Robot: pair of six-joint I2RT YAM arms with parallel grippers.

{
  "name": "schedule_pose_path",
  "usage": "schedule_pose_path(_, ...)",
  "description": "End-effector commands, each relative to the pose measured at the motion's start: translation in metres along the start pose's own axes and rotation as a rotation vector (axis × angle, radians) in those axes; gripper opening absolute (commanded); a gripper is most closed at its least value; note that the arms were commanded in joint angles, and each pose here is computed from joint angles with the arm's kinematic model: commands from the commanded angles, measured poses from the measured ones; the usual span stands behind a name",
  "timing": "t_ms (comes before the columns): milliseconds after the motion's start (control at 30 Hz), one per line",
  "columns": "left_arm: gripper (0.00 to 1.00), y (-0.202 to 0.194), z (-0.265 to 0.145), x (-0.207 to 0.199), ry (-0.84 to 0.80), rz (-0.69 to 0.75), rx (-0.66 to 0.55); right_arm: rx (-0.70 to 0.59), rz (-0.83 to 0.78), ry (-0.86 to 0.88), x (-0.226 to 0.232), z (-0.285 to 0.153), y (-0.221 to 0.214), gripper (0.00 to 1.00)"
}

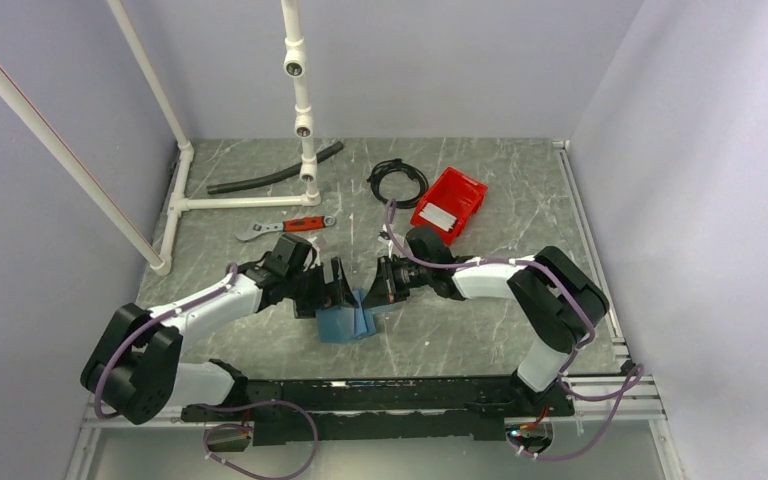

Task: Put the credit cards into the card holder
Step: Open the card holder at the center of the board.

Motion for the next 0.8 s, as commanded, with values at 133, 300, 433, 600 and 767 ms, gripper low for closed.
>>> schedule_pose_path(133, 0.99, 0.004, -0.008, -0.016, -0.096, 0.057, -0.057, -0.038, -0.071, 0.027, 0.023, 0.000, 0.014, 0.00)
schedule_pose_path(300, 0.99, 0.005, 0.000, -0.012, -0.027, 0.054, -0.027, -0.032, -0.077, 0.019, 0.023, 0.003, 0.013, 0.00)
schedule_pose_path(433, 0.98, 0.004, 0.006, -0.012, 0.008, 0.068, -0.024, -0.034, -0.082, 0.016, 0.025, 0.002, 0.012, 0.00)
schedule_pose_path(600, 0.82, 0.001, 0.008, -0.002, 0.077, 0.057, -0.015, -0.038, -0.088, 0.010, 0.026, 0.000, 0.012, 0.00)
schedule_pose_path(767, 0.67, -0.008, -0.001, 0.005, 0.108, 0.046, -0.032, -0.033, -0.072, -0.007, 0.014, -0.001, 0.009, 0.00)
Point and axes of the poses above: each gripper's point midway between its finger pads, its own z axis out along the fingers, its own x axis along the line the jaws close on, y = z × x, the point moved 7 cm from there along -z, back along the fingers, and after that the axes turned 9 degrees about z, right-handed, at the moved point
